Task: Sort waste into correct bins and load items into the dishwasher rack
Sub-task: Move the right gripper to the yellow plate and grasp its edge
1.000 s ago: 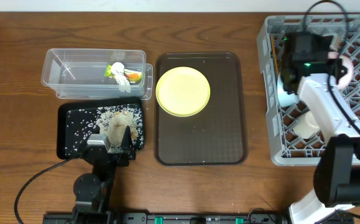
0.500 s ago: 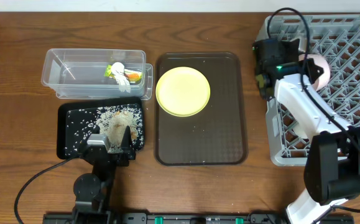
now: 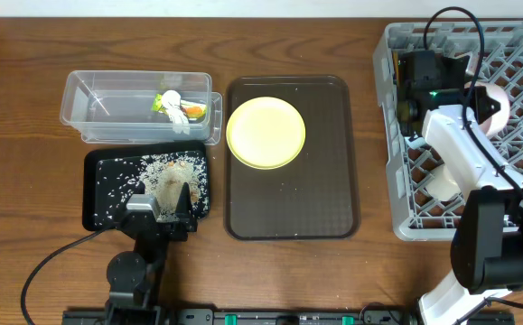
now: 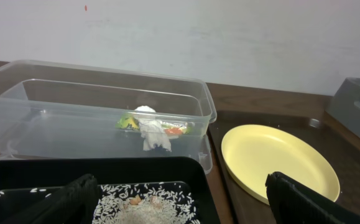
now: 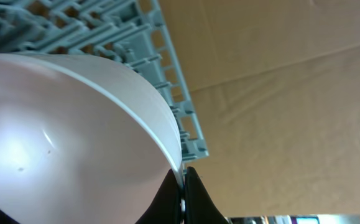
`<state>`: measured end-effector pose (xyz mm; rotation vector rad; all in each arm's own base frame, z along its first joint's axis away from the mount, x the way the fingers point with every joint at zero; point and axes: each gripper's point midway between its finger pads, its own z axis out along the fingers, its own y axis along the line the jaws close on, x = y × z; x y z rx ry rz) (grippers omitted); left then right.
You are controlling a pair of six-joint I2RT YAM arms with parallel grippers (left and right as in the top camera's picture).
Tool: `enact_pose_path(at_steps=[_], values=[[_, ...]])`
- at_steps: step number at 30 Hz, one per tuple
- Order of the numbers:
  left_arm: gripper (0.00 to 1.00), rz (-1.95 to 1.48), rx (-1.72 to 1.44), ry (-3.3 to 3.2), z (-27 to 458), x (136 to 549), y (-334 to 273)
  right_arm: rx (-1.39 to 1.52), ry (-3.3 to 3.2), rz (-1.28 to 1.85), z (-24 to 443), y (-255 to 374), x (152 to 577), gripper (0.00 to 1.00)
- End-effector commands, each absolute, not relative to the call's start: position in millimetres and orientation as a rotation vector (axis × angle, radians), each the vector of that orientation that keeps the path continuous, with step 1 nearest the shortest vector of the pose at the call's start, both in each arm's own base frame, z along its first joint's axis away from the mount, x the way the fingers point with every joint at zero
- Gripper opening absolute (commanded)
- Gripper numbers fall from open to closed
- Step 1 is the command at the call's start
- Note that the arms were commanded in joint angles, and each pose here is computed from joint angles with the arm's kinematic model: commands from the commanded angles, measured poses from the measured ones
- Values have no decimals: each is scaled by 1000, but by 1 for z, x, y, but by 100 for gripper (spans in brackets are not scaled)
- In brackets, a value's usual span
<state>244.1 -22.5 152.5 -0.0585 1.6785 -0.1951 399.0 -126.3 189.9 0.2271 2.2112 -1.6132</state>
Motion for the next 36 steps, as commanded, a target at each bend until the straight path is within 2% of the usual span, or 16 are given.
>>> enact_pose_path(at_steps=[1,5,11,13,17,22,24,27,30,32,34,36], values=[[88,-183,-54,1724,138,243,-22,217,2232,-1562,186,-122,400,1],[88,-183,-54,1724,138,243,-22,168,2247,-1528,183,-108,404,2],[88,-183,-54,1724,138,243,-22,88,2255,-1520,181,-88,404,15],[88,-183,-54,1724,138,243,-22,57,2258,-1517,180,-80,404,23],[88,-183,-54,1724,138,243,-22,6,2252,-1492,179,-59,402,29],[89,-183,-55,1724,138,243,-22,-34,2219,-1371,198,-27,401,51],[88,-183,-54,1724,138,243,-22,-75,2250,-1217,200,-5,401,53],[88,-183,-54,1724,138,243,-22,-253,2371,-734,190,67,395,53],[88,-183,-54,1724,138,243,-22,-506,2490,-120,170,161,369,44],[88,-183,-54,1724,138,243,-22,-655,2511,249,162,219,347,43],[88,-183,-54,1724,138,243,-22,-692,2541,431,150,250,334,46],[88,-183,-54,1724,138,243,-22,-527,2655,447,126,257,332,50]])
